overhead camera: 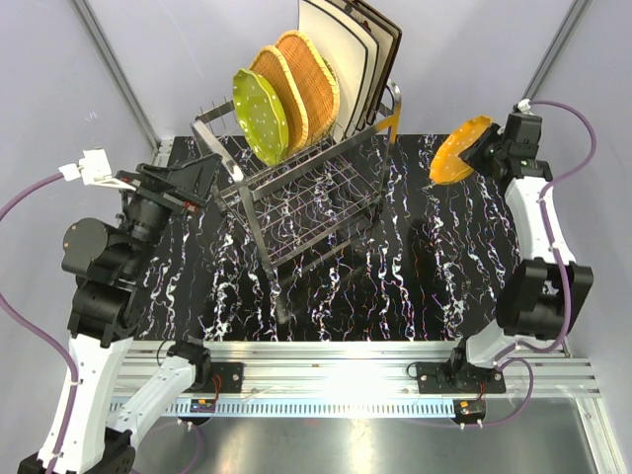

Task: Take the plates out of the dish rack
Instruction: Place the plate on the table

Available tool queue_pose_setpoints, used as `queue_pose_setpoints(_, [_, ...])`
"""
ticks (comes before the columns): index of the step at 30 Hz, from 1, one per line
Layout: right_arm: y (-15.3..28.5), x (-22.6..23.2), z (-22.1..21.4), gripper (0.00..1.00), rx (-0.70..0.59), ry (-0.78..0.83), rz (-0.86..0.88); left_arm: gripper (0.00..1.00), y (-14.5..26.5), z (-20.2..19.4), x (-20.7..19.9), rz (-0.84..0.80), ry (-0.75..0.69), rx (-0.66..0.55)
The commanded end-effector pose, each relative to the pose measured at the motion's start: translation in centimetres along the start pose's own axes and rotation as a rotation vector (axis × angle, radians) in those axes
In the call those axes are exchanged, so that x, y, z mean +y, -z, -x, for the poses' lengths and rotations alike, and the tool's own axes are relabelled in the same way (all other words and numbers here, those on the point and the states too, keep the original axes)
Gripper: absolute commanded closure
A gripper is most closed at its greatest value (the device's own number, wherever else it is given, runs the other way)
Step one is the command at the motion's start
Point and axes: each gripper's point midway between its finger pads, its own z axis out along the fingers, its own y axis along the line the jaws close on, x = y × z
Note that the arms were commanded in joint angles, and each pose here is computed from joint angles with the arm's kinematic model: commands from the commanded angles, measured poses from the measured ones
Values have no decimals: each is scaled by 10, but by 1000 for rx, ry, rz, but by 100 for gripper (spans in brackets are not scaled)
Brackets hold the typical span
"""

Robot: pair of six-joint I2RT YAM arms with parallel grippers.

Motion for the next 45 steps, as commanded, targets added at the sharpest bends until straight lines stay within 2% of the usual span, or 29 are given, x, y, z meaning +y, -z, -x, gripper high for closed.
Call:
queue_pose_setpoints(1, [-3, 45, 56, 100, -186, -4, 202, 1, -7, 5, -3, -7, -23, -6])
queue_pose_setpoints(18, [-119, 54, 37, 100, -36, -140, 364, 1, -36, -3, 4, 5, 75, 0])
queue_pose_setpoints(24, [-163, 52, 11, 100, 69, -200, 414, 1, -43, -7, 7, 17, 93, 9])
queue_pose_setpoints(26, [-164, 62, 16, 100, 46, -172, 490, 1, -46, -9, 9, 22, 104, 15])
queue_pose_setpoints(35, [-185, 70, -7, 100, 98, -161, 606, 1, -61, -15, 10, 13, 137, 33])
queue_pose_setpoints(41, [-197, 69, -25, 99, 130, -173, 610, 1, -61, -14, 10, 15, 135, 31])
queue_pose_setpoints(45, [-206, 69, -37, 94, 149, -166, 601, 1, -62, -15, 12, 18, 137, 32])
